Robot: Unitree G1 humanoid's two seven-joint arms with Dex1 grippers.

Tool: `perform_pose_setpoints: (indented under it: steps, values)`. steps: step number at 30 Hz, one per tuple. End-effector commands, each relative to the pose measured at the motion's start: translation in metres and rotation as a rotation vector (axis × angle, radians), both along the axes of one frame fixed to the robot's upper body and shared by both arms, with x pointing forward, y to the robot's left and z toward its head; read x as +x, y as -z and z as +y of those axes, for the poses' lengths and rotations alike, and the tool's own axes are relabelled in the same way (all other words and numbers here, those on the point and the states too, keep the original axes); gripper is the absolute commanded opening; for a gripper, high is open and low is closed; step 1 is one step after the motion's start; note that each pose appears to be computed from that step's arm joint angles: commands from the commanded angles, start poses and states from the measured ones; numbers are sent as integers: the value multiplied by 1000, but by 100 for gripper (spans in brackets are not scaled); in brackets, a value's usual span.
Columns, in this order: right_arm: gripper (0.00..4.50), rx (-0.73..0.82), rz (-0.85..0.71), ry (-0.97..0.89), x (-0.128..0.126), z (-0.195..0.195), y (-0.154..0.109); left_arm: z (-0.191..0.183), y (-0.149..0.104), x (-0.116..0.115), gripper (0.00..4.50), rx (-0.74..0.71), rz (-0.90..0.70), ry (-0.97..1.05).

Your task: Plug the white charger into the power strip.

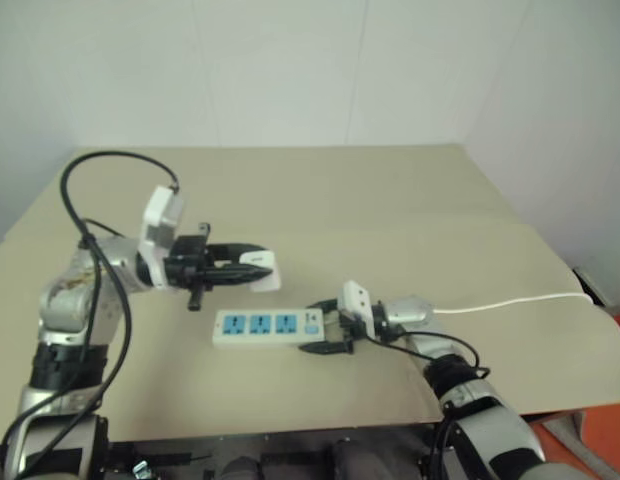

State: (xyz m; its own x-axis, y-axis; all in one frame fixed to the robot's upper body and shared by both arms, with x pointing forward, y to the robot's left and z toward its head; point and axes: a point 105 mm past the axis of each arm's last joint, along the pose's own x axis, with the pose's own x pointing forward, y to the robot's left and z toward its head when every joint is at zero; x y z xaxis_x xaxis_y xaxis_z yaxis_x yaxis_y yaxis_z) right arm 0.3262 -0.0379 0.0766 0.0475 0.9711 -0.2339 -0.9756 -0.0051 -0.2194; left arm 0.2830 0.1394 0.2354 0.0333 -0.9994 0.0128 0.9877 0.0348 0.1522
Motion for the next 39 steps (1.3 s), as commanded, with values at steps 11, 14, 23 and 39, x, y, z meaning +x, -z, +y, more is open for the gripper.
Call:
perform_pose_setpoints:
  steps: [11,14,23,39]
  values:
    - [342,-54,55,-13,-2,-3,12,-14,11,-4,102,45,7,53]
    - [342,-52,56,-14,-2,-2,12,-17,26,-3,102,91,-9,53]
    - [342,-52,58,-14,-2,-2,12,-24,47,5,102,95,3,34]
    - [342,-49,57,-10,-2,-3,12,-31,81,15,102,158,-29,-4]
